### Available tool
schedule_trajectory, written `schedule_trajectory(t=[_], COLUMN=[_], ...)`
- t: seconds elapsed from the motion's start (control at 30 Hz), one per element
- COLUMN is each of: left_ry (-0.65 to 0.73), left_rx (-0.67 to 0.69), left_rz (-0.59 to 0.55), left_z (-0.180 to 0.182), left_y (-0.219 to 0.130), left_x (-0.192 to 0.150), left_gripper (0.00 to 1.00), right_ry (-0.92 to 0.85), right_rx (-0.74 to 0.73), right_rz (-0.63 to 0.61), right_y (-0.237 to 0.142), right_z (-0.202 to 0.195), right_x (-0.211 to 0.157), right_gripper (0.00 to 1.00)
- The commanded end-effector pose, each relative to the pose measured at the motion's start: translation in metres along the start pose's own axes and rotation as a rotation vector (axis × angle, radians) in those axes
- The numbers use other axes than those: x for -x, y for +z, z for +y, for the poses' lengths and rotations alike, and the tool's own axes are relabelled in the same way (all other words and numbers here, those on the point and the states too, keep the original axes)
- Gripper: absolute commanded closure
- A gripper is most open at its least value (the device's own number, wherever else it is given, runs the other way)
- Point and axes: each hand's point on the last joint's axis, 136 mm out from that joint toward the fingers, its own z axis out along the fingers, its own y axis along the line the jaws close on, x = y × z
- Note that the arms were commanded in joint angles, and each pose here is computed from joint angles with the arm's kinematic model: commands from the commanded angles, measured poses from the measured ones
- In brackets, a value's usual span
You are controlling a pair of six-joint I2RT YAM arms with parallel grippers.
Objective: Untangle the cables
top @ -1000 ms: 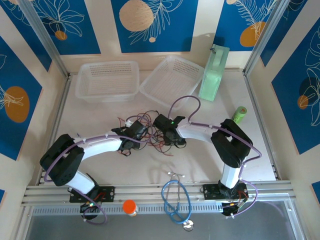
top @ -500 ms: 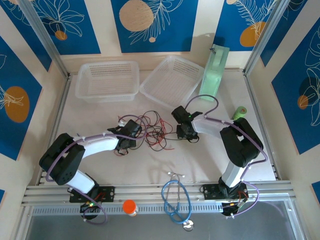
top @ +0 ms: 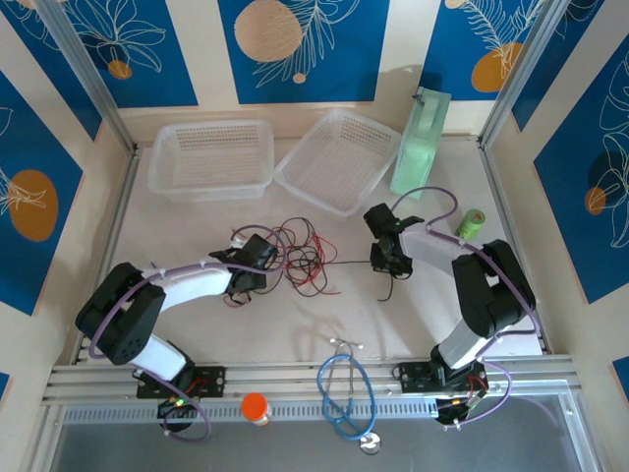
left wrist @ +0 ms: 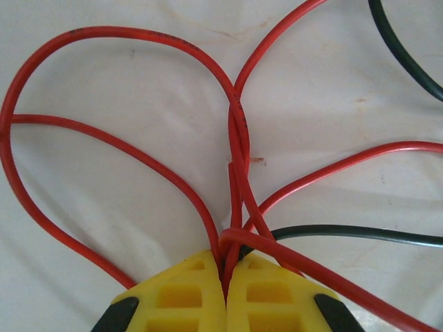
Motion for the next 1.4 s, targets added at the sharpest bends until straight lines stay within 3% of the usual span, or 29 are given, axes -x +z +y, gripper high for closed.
schedule_trajectory(t=[0.0,0.17,0.27,0.4,0.57,0.73,0.9,1.1,1.17,1.37], left_ry=[-0.014,-0.003,0.006,0.013,0.011,0.014,0.01,-0.019,-0.042,-0.132], left_rx=[0.131,0.114,0.082,0.046,0.02,0.023,0.043,0.098,0.109,0.147], left_rz=[0.026,0.026,0.017,0.003,0.002,0.001,-0.012,-0.042,-0.07,-0.092], left_z=[0.036,0.03,0.024,0.015,0.008,0.009,0.013,0.026,0.031,0.049], left_y=[0.003,0.002,-0.003,-0.009,-0.009,-0.008,-0.01,-0.009,-0.007,0.006], left_x=[-0.007,-0.003,0.003,0.012,0.015,0.015,0.017,0.021,0.023,0.023], left_gripper=[1.0,1.0,1.0,1.0,1.0,1.0,1.0,1.0,1.0,1.0], right_ry=[0.044,0.066,0.041,-0.053,-0.149,-0.188,-0.159,-0.123,-0.124,-0.144], right_rx=[-0.046,-0.022,0.08,0.32,0.407,0.321,0.224,0.122,0.072,-0.114], right_rz=[0.009,0.017,0.012,-0.046,-0.039,-0.026,-0.043,-0.052,-0.057,-0.06], right_y=[-0.009,-0.019,-0.041,-0.081,-0.089,-0.063,-0.031,-0.006,-0.006,-0.016], right_z=[-0.021,-0.025,-0.009,0.044,0.103,0.137,0.14,0.117,0.102,0.036], right_x=[-0.007,-0.005,-0.005,-0.008,-0.012,0.001,0.021,0.027,0.027,0.023], right_gripper=[0.73,0.68,0.52,0.31,0.31,0.36,0.46,0.91,1.0,1.0])
